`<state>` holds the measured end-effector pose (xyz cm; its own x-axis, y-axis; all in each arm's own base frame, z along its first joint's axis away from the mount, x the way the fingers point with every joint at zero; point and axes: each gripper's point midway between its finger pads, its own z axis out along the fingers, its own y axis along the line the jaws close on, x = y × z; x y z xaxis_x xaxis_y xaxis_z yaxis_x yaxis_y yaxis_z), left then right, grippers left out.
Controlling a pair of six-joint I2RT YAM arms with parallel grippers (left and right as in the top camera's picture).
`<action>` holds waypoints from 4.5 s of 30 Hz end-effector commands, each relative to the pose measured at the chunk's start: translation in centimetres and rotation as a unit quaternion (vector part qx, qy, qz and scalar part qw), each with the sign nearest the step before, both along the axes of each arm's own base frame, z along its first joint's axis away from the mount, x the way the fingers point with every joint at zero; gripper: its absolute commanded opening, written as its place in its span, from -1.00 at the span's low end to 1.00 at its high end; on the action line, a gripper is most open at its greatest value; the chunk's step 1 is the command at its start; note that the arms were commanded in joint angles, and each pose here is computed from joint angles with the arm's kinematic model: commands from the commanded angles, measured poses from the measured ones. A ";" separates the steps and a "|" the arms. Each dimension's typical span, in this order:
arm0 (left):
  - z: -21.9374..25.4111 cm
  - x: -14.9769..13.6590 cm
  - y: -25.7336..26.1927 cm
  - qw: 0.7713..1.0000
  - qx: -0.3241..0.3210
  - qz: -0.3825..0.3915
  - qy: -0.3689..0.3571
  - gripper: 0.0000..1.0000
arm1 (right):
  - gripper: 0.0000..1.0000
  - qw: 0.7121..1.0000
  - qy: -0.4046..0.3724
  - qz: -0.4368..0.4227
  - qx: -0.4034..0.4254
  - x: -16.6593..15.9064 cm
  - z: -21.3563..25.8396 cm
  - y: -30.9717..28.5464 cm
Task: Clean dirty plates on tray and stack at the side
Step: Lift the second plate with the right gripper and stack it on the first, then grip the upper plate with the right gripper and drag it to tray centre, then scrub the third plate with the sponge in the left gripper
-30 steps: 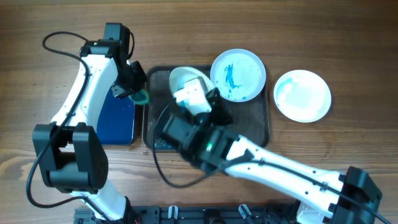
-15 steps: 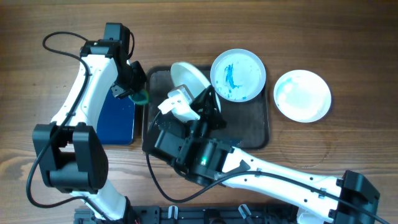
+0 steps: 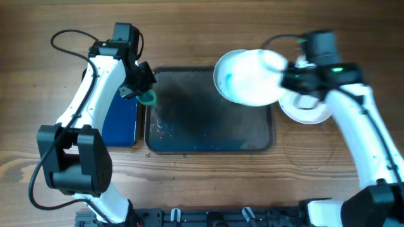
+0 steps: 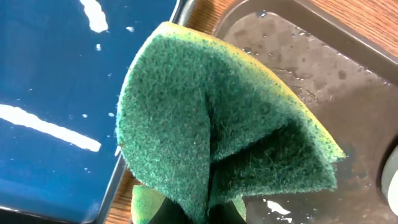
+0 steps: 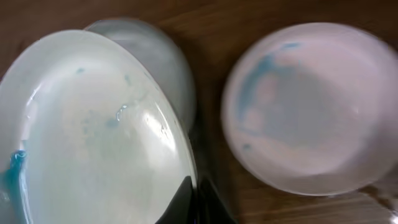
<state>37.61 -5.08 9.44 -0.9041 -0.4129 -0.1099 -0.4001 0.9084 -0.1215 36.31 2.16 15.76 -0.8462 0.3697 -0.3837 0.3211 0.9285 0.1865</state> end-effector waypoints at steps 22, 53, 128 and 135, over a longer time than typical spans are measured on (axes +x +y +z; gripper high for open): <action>0.6 0.5 -0.2 1.000 0.005 0.001 -0.015 -0.92 | 0.16 0.990 0.018 0.092 0.105 2.5 -1.4 -2.2; 0.6 -0.1 -0.6 1.000 -0.006 -0.001 -0.001 -0.92 | -0.46 0.912 0.211 0.350 -0.030 -7.8 -14.5 21.8; -8.6 -7.5 -16.0 0.916 -0.236 -0.298 0.126 -0.92 | -0.91 0.962 0.159 0.176 0.135 -2.9 -15.3 17.7; -10.0 -3.3 -15.9 0.942 -0.169 -0.286 0.048 -0.92 | -0.91 0.961 0.159 0.179 0.136 -2.9 -15.3 17.8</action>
<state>32.70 -21.21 0.67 -0.9799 0.1776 0.0905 0.1131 0.8692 -0.4813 32.86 20.58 0.65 -0.9964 0.0847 0.0002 0.0775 0.9114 0.4041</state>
